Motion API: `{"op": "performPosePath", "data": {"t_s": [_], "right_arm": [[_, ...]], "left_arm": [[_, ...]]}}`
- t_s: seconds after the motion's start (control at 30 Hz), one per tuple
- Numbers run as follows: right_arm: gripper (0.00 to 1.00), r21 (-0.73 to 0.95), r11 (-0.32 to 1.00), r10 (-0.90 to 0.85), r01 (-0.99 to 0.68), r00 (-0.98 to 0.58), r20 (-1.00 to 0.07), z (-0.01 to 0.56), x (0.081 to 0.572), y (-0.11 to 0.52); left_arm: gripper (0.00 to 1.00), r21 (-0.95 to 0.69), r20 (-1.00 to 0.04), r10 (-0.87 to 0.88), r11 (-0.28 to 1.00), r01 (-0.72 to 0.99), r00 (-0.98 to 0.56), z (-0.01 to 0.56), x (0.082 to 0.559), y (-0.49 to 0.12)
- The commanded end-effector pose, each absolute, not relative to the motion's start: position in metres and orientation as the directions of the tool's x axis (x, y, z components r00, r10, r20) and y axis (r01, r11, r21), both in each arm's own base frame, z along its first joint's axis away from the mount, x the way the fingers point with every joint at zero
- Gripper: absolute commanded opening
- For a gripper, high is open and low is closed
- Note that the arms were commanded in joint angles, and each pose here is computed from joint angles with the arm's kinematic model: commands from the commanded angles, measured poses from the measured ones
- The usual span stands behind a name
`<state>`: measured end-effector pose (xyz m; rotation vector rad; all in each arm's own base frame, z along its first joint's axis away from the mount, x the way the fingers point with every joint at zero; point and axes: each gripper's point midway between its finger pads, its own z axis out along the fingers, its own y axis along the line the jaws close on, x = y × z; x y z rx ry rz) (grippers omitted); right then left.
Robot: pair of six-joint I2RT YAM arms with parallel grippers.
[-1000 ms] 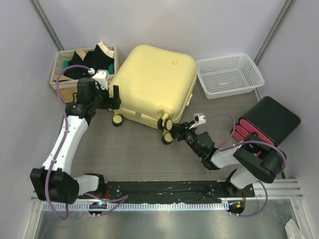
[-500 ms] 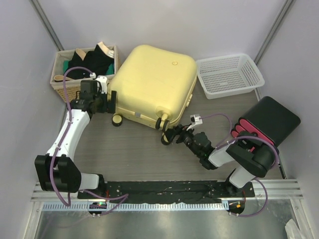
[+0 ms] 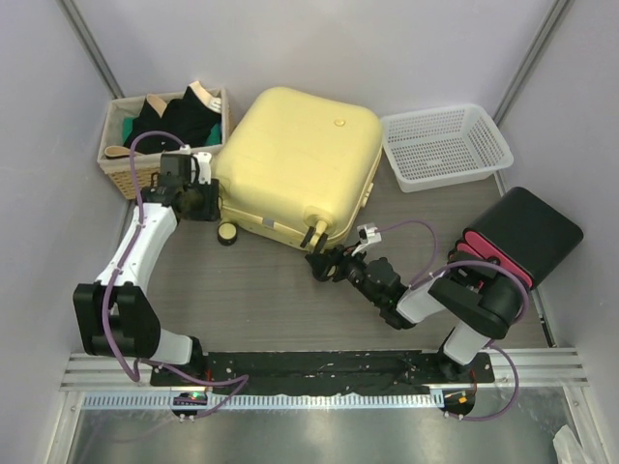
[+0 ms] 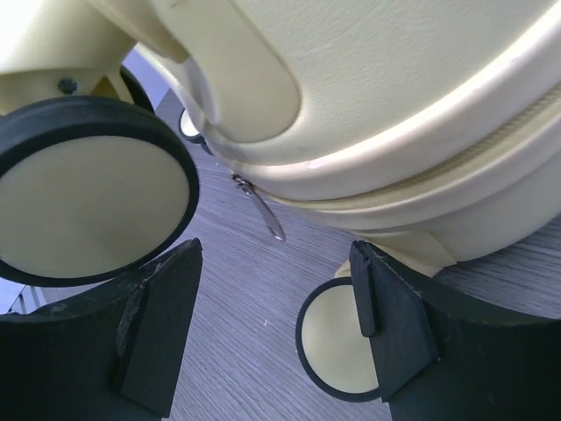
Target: Open, take out, and arrange the luggage
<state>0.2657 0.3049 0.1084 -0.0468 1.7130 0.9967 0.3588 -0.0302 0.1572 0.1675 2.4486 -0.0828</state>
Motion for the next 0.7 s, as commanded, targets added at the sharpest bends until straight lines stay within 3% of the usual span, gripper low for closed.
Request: {"op": "performPosePath", "data": {"t_s": [0.0,0.03,0.13,0.67], "right_arm": [[0.76,0.605,0.601,0.512,-0.522,-0.330,-0.793,0.141,0.275,0.316],[0.75,0.606,0.606,0.515,-0.515,-0.327,-0.793,0.141,0.277,0.316],[0.72,0.606,0.618,0.521,-0.502,-0.316,-0.793,0.141,0.283,0.318],[0.55,0.622,0.663,0.583,-0.417,-0.233,-0.778,0.145,0.310,0.313]], "left_arm": [[0.20,-0.096,-0.670,0.045,0.985,0.146,-0.741,0.177,0.367,-0.045],[0.10,-0.102,-0.678,0.035,0.985,0.141,-0.734,0.181,0.365,-0.046],[0.00,-0.133,-0.688,0.011,0.981,0.141,-0.725,0.184,0.364,-0.051],[0.00,-0.122,-0.664,-0.003,0.987,0.104,-0.748,0.185,0.361,-0.046]]}}
